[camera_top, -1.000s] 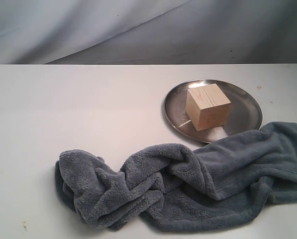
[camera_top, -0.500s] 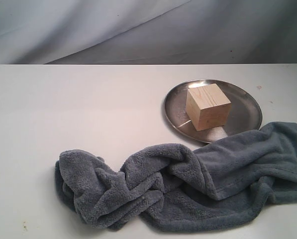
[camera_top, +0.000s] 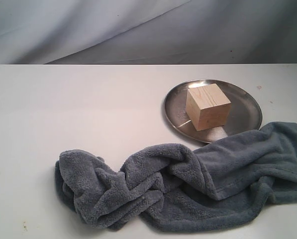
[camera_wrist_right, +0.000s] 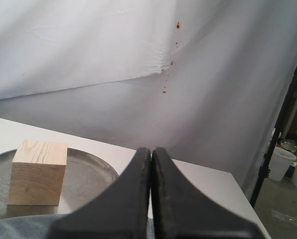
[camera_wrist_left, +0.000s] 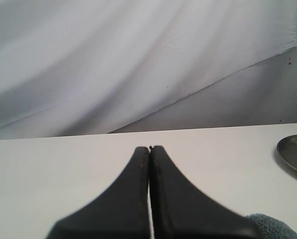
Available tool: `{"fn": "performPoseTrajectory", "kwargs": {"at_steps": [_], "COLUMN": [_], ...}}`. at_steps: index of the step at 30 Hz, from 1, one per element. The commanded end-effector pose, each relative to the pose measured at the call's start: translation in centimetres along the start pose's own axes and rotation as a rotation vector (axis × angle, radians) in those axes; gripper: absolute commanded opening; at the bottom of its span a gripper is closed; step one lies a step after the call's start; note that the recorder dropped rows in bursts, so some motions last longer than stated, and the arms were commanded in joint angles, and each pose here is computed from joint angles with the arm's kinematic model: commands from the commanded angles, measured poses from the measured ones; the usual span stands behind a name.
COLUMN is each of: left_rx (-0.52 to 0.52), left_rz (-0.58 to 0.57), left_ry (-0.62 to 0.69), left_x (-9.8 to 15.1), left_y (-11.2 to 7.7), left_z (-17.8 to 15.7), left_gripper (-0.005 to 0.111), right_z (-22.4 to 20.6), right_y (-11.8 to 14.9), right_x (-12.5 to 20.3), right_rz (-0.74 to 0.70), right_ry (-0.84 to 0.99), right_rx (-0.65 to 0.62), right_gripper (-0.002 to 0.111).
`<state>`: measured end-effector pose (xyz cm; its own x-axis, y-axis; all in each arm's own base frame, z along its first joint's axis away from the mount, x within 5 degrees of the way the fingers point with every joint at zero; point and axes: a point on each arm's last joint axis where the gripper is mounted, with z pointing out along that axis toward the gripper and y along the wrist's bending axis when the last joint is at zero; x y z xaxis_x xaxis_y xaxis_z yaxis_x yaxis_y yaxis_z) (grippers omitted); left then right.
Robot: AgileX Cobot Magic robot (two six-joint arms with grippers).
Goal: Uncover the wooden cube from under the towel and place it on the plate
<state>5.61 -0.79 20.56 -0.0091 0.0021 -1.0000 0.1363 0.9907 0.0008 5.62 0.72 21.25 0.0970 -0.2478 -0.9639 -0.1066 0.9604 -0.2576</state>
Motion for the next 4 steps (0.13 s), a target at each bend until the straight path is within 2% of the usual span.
{"fn": "performPoseTrajectory", "kwargs": {"at_steps": [1, 4], "left_rx": [-0.003, -0.003], "left_rz": [-0.005, -0.005], "left_ry": [-0.011, -0.011], "left_x": [0.03, 0.03], "left_y": [0.02, 0.02], "left_z": [-0.01, -0.01], "left_gripper": [0.000, 0.000], "right_z": [-0.04, -0.04], "right_y": [0.04, 0.04], "right_x": [0.09, 0.09], "right_rz": [0.012, 0.012], "right_ry": [-0.002, -0.002], "right_rx": [-0.002, -0.002], "right_gripper": [0.000, 0.000]}}
